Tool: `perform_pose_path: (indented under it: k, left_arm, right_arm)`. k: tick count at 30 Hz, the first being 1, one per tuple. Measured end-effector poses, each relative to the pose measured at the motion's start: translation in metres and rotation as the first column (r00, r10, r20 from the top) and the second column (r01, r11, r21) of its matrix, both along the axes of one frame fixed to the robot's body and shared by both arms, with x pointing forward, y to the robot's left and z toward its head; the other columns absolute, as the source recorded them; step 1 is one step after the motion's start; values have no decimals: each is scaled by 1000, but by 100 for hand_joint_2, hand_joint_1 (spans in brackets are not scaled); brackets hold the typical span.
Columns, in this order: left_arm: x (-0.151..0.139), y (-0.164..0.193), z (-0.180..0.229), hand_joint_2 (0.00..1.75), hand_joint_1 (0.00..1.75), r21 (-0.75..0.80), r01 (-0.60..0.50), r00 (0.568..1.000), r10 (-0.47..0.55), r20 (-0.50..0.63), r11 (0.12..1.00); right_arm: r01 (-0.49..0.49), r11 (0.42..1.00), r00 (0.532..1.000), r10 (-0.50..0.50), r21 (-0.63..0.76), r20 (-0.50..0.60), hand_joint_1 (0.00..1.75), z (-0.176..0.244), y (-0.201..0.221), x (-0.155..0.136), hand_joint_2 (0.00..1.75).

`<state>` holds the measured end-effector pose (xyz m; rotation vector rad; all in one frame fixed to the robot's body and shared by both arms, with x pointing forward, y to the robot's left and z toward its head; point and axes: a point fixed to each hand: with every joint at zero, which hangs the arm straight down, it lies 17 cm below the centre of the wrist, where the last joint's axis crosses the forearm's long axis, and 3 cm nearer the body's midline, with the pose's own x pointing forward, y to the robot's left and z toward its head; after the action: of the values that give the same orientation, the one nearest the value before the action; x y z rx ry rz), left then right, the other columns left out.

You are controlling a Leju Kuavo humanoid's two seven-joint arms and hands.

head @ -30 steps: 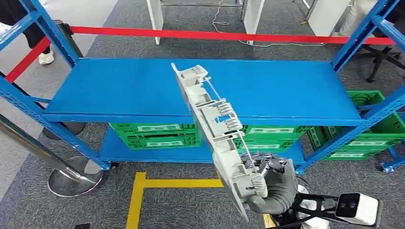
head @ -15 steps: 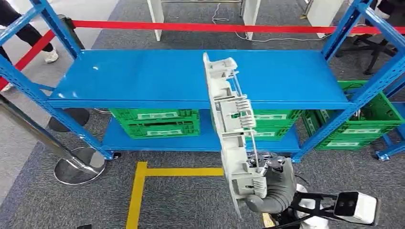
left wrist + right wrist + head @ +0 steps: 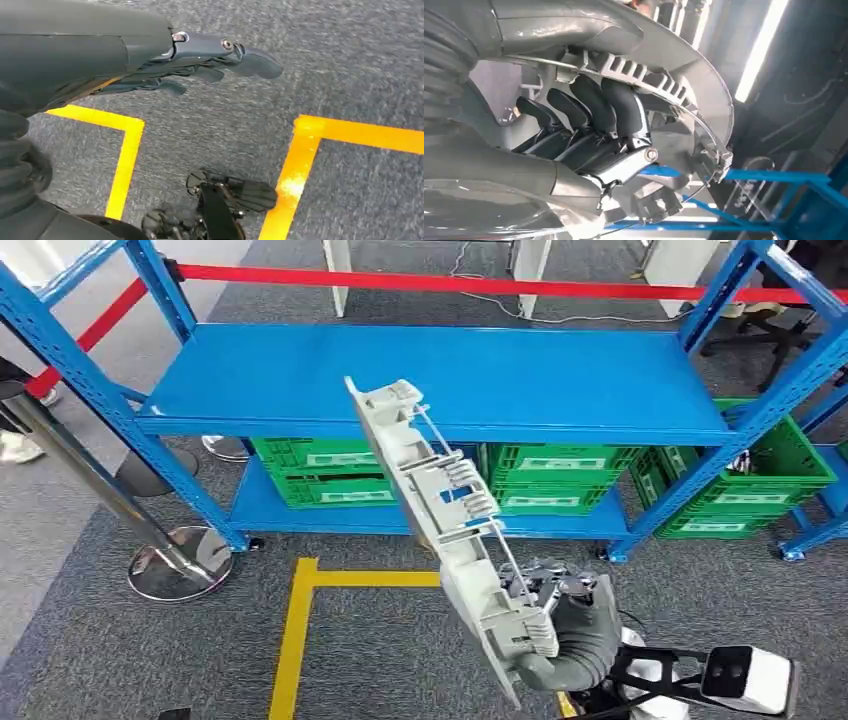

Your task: Take the parts from the cabinet and place them on the table.

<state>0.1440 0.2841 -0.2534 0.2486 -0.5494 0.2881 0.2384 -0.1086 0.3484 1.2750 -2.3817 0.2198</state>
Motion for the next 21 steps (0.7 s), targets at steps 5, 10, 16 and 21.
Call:
perform_pose_path:
  k: [5,10,16,21]
  left_arm:
    - [-1,0,0,175,0,2,21,1000,-21,-2,1000]
    - [-3,-1,-1,175,0,1,24,1000,-24,-5,1000]
    - [-3,-2,-1,175,0,-1,36,999,-36,-4,999]
    - [-5,-7,-2,175,0,-2,70,998,-70,-9,998]
  right_arm:
    - [3,1000,1000,-3,-8,-3,175,-1,2,0,175]
    - [4,1000,1000,-4,-11,-7,175,-3,2,0,175]
    - [7,1000,1000,-7,-10,-10,175,-3,2,0,175]
    - [16,1000,1000,-16,-12,-14,175,-3,3,1,175]
